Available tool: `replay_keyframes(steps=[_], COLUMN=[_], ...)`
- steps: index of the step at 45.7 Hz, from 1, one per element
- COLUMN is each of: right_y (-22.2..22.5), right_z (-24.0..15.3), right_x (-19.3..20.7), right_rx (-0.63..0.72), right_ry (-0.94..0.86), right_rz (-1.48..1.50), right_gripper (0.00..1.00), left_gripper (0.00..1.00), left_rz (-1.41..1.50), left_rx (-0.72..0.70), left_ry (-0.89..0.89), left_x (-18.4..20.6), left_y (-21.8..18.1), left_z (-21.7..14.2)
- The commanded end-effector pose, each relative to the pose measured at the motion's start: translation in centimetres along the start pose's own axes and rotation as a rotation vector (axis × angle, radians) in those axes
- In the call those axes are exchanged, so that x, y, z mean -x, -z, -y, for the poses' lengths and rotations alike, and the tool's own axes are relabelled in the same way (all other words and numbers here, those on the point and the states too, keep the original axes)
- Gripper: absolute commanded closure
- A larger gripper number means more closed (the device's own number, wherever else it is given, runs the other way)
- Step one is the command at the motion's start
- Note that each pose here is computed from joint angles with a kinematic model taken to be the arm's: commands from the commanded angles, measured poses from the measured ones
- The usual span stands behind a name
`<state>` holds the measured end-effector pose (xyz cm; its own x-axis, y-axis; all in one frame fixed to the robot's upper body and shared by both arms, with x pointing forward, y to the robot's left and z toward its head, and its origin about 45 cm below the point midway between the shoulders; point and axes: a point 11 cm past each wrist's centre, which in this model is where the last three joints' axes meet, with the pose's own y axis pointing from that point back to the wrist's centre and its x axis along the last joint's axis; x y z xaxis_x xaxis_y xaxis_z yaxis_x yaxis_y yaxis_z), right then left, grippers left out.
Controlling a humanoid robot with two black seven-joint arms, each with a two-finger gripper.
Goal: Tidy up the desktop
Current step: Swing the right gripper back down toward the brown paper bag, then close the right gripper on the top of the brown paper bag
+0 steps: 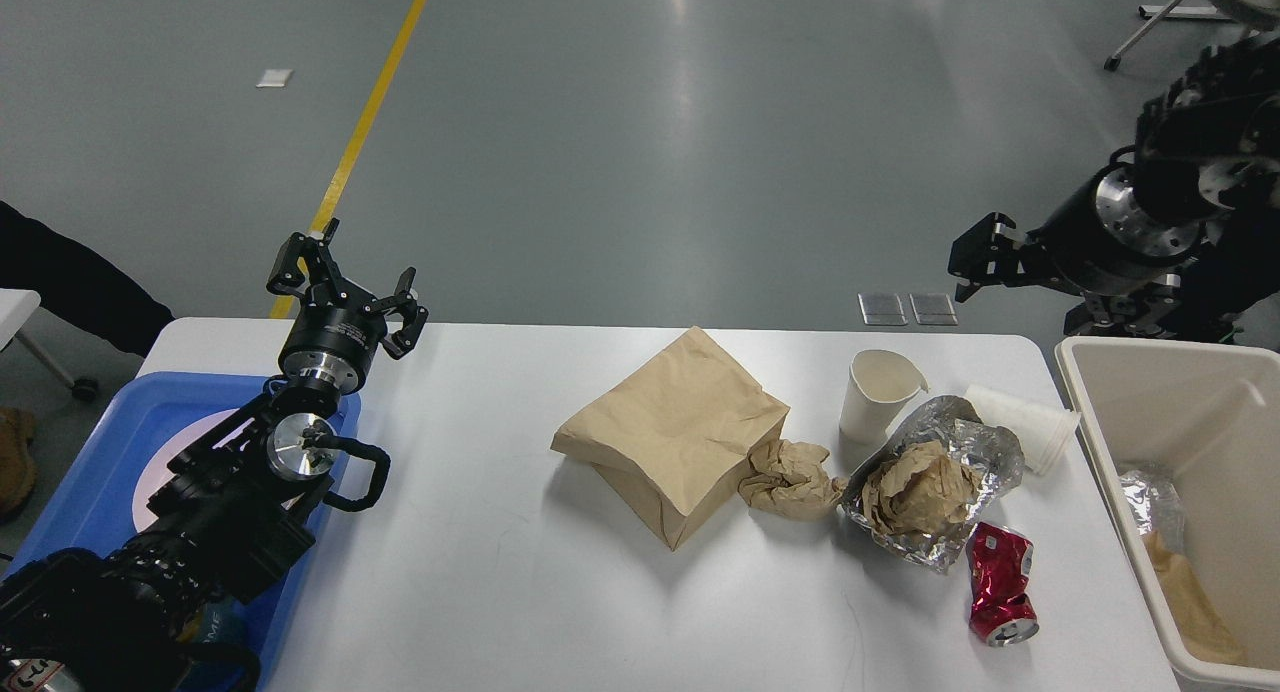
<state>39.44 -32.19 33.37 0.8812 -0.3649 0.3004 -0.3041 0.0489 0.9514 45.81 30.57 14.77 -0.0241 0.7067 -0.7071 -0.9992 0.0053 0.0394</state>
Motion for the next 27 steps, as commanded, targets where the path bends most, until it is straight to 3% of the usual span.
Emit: replay_keyframes(steps=[1, 13, 23, 27], right_y=[-1.8, -0.4, 3.7, 6.0], right_z=[1.3, 0.9, 1.8, 3.3], right_x=[2.6, 6.1, 7.9, 8.3], right_rx=[0.024, -0.069, -0.067, -0.145], right_ry=[0.141, 0.443, 0.491, 0.479], right_rz=[0.140, 0.144, -0.056, -0.063], right_gripper=[0.00, 0.00, 0.00, 0.00], left_gripper=[0.04, 0.04, 0.04, 0.04], left_rz=[0.000, 0.000, 0.000, 0.000], left_rx=[0.000, 0.000, 0.001, 0.001], left_ry=[0.000, 0.000, 0.001, 0.001], left_x=[0.0, 0.0, 0.0, 0.0], left_y=[0.0, 0.0, 0.0, 0.0], left_z=[0.0, 0.0, 0.0, 0.0])
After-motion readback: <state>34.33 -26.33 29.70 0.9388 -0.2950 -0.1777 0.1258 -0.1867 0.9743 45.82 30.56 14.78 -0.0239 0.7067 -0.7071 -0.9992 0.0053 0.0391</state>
